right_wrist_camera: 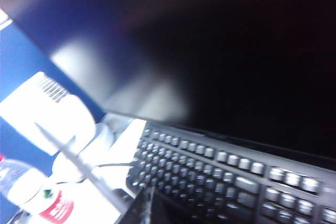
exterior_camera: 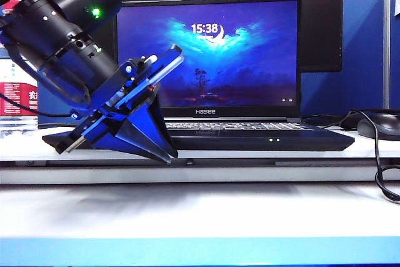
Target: Close the lid of the black laptop.
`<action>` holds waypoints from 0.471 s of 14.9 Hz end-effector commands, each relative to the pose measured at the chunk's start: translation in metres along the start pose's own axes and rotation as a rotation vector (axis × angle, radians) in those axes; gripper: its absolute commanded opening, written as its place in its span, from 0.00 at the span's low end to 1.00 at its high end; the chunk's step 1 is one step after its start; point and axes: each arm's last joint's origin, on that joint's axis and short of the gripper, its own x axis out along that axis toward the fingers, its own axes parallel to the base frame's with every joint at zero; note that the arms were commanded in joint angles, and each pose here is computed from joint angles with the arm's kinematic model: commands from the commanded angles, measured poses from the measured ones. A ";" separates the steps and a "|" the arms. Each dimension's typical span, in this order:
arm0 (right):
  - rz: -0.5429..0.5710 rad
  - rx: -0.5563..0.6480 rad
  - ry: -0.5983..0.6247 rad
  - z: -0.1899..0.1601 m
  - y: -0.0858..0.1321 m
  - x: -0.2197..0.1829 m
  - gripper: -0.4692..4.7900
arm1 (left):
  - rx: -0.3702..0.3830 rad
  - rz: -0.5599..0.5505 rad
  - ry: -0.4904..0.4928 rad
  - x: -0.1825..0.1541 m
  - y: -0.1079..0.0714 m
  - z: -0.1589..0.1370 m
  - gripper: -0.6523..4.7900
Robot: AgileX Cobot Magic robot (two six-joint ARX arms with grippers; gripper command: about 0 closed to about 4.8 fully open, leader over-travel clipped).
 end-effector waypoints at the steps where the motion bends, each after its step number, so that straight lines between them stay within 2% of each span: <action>1: 0.006 -0.033 -0.023 0.002 0.011 0.004 0.09 | 0.024 -0.027 -0.082 -0.002 -0.004 0.008 0.22; 3: -0.008 -0.044 -0.028 0.003 0.008 0.002 0.09 | 0.031 -0.028 -0.105 -0.002 -0.004 0.010 0.22; 5: -0.089 -0.034 -0.035 0.003 0.002 -0.001 0.09 | 0.040 -0.014 -0.149 -0.002 -0.005 0.013 0.22; 7: -0.182 -0.082 -0.016 0.001 -0.005 -0.004 0.09 | 0.047 -0.020 -0.177 -0.003 -0.007 0.016 0.22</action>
